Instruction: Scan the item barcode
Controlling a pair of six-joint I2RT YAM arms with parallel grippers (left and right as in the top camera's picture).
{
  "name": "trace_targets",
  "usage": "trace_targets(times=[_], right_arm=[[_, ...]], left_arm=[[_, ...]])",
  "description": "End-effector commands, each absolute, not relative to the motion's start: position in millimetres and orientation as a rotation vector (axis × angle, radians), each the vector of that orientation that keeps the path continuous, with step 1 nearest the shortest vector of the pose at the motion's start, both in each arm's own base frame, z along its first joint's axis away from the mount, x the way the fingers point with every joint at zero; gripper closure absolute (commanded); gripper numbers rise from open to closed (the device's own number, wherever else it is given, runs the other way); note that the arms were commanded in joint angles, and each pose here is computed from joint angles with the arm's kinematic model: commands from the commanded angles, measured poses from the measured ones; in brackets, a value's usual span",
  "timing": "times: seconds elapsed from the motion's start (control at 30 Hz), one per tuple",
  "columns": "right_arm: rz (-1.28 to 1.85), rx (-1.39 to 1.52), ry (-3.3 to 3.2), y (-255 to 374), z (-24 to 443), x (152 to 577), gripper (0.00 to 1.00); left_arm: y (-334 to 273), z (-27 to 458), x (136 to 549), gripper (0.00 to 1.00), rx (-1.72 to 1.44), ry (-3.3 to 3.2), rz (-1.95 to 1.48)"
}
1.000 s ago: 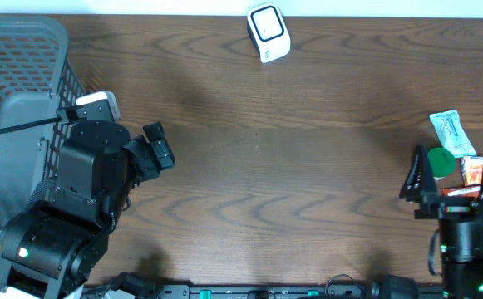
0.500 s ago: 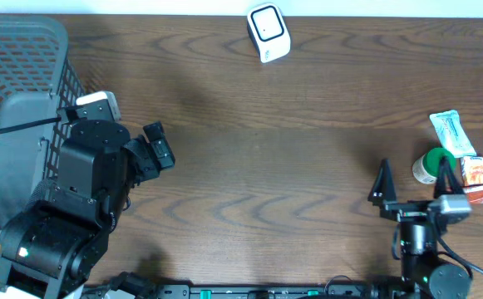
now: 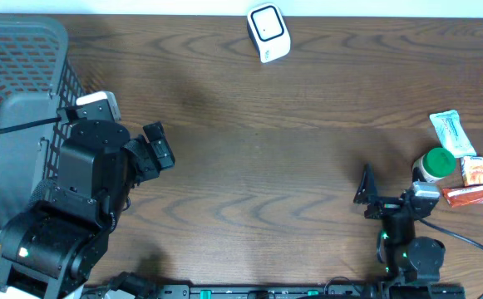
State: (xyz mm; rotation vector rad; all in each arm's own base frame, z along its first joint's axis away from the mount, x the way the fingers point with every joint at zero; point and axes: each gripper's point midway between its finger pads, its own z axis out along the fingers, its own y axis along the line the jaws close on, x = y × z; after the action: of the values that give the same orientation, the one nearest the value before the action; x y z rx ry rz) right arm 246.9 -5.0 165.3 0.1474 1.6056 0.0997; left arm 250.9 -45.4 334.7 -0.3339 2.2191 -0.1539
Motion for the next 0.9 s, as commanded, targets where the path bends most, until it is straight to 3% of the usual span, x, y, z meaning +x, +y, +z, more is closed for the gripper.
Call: trace_targets(times=[0.0,0.87], right_arm=[[0.095,0.146,1.640,-4.0,156.6,246.1,0.01],[0.085,0.124,1.639,-2.9,157.3,246.2,0.01]], left_arm=[[-40.9,340.2,250.8,0.02,-0.353,2.200,-0.142],[-40.9,340.2,250.8,0.02,-0.354,2.199,-0.142]])
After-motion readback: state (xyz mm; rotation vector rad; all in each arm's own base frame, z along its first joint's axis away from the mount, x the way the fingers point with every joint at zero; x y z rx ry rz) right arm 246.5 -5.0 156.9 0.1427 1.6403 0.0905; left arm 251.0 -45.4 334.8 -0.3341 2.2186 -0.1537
